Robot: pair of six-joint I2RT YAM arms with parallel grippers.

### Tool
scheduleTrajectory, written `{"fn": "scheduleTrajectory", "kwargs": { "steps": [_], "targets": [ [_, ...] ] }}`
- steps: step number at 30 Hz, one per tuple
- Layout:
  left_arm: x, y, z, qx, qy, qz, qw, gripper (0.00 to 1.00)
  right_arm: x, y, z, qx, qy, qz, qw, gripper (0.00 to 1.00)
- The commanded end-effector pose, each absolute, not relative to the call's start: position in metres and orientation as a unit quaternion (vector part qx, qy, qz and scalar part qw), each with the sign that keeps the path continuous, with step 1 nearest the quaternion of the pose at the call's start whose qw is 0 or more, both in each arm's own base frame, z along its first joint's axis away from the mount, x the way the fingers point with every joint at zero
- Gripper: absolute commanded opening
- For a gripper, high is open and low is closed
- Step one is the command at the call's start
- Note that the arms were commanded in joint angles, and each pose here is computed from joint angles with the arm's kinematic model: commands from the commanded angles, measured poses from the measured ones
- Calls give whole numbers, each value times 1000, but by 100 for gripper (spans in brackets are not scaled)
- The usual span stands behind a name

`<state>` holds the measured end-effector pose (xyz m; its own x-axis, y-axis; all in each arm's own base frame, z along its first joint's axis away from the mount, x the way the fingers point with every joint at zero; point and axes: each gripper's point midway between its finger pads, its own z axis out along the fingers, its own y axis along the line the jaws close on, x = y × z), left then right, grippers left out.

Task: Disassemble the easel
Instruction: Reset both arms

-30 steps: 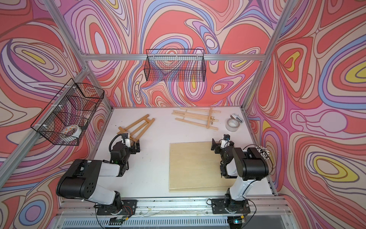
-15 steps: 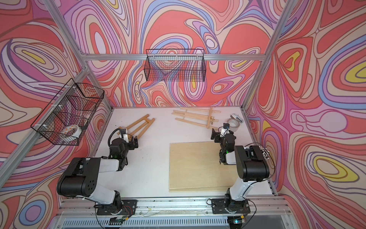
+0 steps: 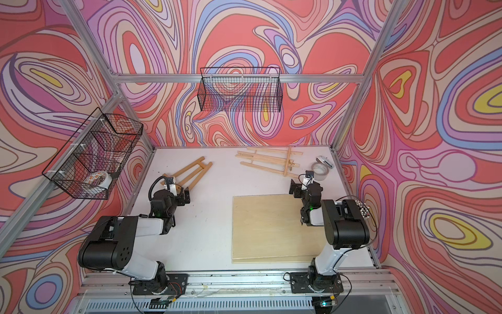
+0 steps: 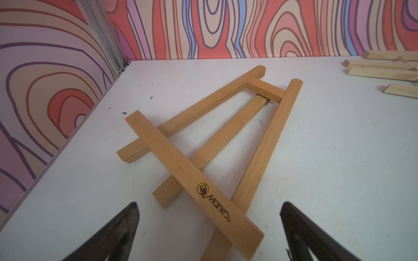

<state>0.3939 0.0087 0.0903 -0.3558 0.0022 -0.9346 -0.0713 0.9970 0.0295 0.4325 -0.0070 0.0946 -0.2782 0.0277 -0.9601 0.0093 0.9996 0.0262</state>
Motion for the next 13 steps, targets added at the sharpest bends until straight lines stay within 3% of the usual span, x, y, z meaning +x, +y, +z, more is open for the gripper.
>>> {"fn": "scheduleTrajectory", "kwargs": {
  "steps": [1, 13],
  "targets": [
    [395, 8, 87, -21, 826, 26, 562, 100, 429, -9, 92, 17, 802, 6, 597, 98],
    [394, 8, 89, -20, 824, 24, 566, 100, 429, -9, 92, 17, 802, 5, 597, 98]
  ]
}}
